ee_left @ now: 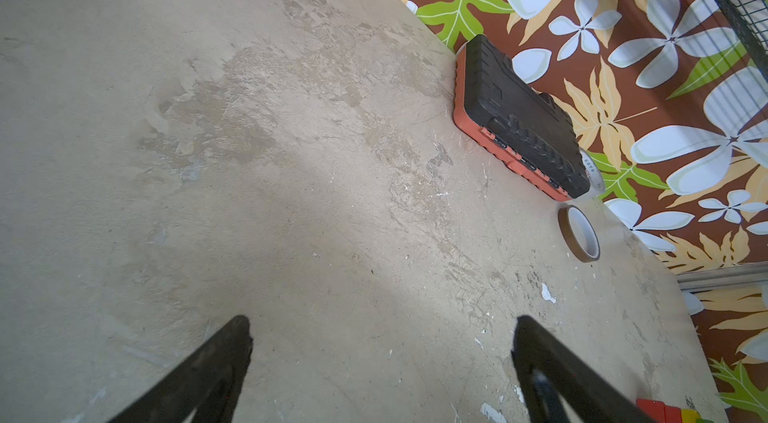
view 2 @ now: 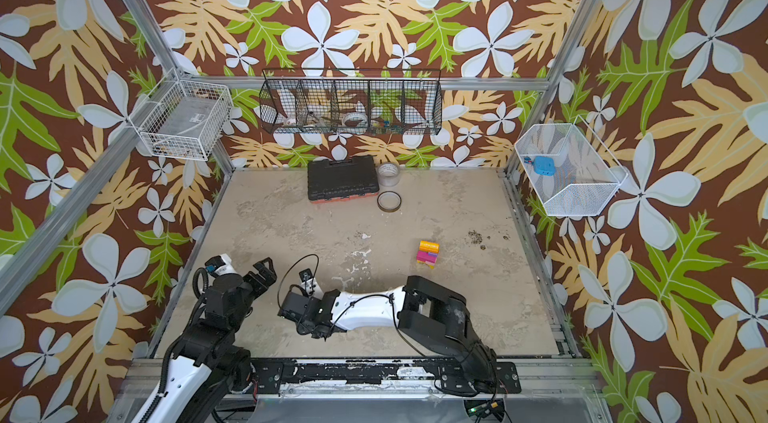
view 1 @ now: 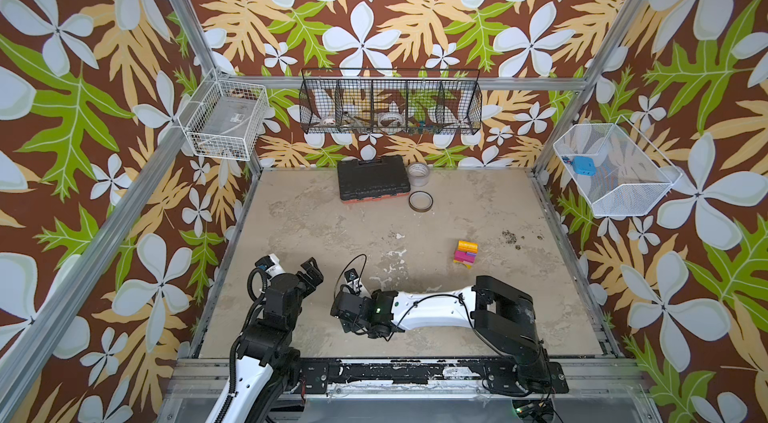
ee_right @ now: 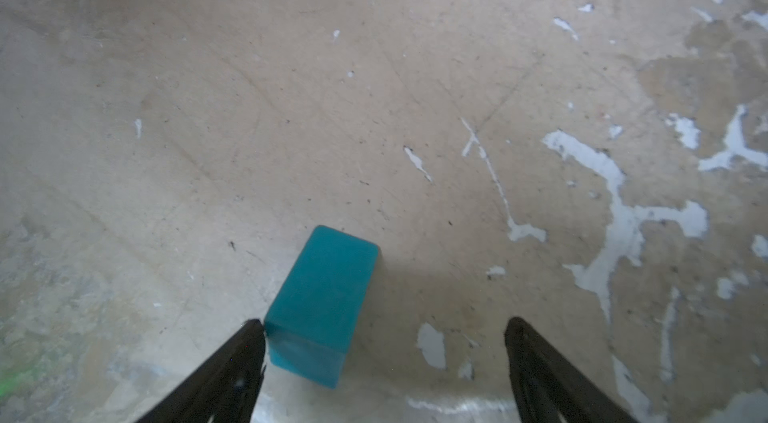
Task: Build the wood block tower
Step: 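Lower the right gripper over the teal block and close on it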
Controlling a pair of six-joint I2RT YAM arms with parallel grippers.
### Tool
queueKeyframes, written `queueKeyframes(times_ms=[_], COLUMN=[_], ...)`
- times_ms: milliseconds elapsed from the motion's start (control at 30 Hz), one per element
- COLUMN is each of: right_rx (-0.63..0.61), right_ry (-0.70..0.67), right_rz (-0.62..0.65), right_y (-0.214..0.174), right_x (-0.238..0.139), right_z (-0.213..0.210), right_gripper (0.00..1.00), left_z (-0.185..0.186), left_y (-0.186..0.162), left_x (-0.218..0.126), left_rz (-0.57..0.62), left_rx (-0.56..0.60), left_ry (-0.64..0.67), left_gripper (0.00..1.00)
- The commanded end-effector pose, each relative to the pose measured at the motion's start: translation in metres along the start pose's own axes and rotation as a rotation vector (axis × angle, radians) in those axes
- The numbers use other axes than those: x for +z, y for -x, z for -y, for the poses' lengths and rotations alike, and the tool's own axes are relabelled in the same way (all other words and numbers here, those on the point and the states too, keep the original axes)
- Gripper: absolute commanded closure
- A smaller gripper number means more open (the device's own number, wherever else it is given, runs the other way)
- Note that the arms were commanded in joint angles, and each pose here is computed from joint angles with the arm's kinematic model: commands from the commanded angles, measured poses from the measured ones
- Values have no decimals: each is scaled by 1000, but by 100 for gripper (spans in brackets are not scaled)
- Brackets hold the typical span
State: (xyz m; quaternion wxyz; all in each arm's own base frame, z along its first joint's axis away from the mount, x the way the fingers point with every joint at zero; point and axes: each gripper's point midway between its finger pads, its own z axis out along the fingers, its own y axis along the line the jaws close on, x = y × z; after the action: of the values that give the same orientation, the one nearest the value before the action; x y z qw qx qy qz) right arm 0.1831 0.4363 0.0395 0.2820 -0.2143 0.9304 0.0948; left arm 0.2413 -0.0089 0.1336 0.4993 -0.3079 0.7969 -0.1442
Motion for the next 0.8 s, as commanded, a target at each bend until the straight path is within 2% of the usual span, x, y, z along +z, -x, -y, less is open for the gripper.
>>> queueKeyframes(times_ms=[0, 167, 400, 633, 767], right_rx=[20, 19, -24, -58, -67], right_ry=[-47, -57, 29, 55, 48], right_rz=[40, 61, 39, -10, -22], right_y=[4, 3, 4, 0, -2], right_x=[-10, -18, -12, 8, 14], right_z=[15, 26, 2, -19, -22], right_gripper=[10, 10, 8, 8, 15], left_z=[-1, 0, 2, 2, 3], left_y=[0, 0, -1, -2, -2], left_x=[0, 0, 0, 1, 1], left_rz=[3, 2, -2, -3, -7], left_rx=[-1, -2, 2, 3, 4], left_ry=[2, -6, -13, -18, -22], left_gripper=[1, 1, 2, 2, 1])
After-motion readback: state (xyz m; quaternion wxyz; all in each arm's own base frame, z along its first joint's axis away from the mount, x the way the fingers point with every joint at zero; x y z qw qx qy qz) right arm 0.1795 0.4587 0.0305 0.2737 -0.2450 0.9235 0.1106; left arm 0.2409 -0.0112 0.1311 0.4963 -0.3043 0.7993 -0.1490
